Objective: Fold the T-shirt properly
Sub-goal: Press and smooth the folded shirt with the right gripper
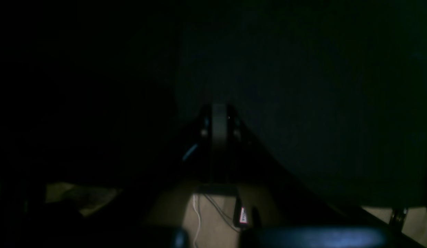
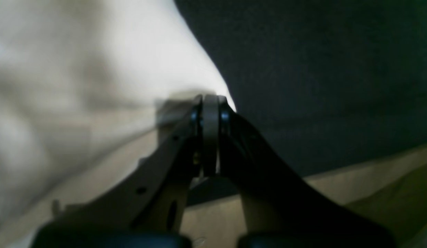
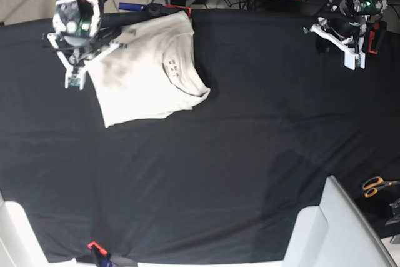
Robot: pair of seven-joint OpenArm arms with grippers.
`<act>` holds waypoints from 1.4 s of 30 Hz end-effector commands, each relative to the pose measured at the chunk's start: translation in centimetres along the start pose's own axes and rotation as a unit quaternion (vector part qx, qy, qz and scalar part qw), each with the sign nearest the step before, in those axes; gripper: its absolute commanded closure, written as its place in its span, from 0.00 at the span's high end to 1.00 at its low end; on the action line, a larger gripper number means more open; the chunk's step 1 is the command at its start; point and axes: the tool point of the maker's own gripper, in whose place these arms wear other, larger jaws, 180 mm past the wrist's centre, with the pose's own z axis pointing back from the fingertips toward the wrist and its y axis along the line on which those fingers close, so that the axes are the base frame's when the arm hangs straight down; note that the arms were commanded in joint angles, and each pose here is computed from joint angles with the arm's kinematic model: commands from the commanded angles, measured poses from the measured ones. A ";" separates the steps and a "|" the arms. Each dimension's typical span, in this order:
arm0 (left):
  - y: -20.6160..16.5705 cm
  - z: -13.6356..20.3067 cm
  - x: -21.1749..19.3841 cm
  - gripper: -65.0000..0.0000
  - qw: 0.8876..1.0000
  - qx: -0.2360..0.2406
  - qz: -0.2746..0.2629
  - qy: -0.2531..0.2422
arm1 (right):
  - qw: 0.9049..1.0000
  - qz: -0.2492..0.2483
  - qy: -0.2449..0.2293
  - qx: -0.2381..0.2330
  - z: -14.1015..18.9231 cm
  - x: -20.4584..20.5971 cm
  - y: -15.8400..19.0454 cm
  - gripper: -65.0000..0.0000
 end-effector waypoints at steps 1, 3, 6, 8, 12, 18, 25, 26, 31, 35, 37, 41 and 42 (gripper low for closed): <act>0.1 0.2 1.3 0.00 1.000 -0.002 -0.004 -0.020 | 0.999 0.003 -0.022 0.026 1.0 1.8 1.7 0.00; 0.0 0.2 1.4 0.00 1.000 -0.003 -0.004 -0.022 | 0.998 0.009 -0.025 0.049 2.4 2.7 3.3 0.00; 0.0 0.2 1.4 0.00 1.000 -0.003 -0.003 -0.022 | 0.996 0.004 -0.049 0.073 4.4 4.8 4.6 0.00; -0.1 0.1 1.4 0.00 1.000 -0.004 -0.003 -0.021 | 0.995 -0.004 -0.061 0.084 5.1 6.3 5.4 0.00; -0.1 0.1 1.3 0.00 1.000 -0.004 -0.003 -0.021 | 0.989 0.025 -0.093 0.116 5.7 9.4 8.6 0.00; -0.1 0.1 1.2 0.00 1.000 -0.004 -0.002 -0.019 | 0.989 0.058 -0.085 0.103 2.7 12.0 10.1 0.00; 0.4 0.4 1.1 0.00 1.000 0.002 -0.002 -0.018 | 0.992 0.076 -0.079 0.065 -0.4 12.7 8.4 0.00; 0.4 0.4 1.1 0.00 1.000 0.002 -0.002 -0.018 | 0.992 0.079 -0.079 0.060 -0.9 12.7 8.1 0.00; 0.4 0.4 1.1 0.00 1.000 0.002 -0.002 -0.018 | 0.996 0.063 -0.060 0.025 -3.9 11.8 5.5 0.00; 0.4 0.4 1.1 0.00 1.000 0.002 -0.002 -0.018 | 0.996 0.061 -0.059 -0.004 -5.8 12.0 3.0 0.00; 0.4 0.4 1.1 0.00 1.000 0.002 -0.002 -0.018 | 0.995 0.075 -0.061 -0.003 -6.4 12.2 2.7 0.00; 0.4 0.4 1.1 0.00 1.000 0.002 -0.002 -0.018 | 0.994 0.085 -0.064 -0.013 -7.3 12.8 1.3 0.00; 0.4 0.4 1.1 0.00 1.000 0.002 -0.002 -0.018 | 0.995 0.078 -0.061 -0.016 -7.6 12.9 0.8 0.00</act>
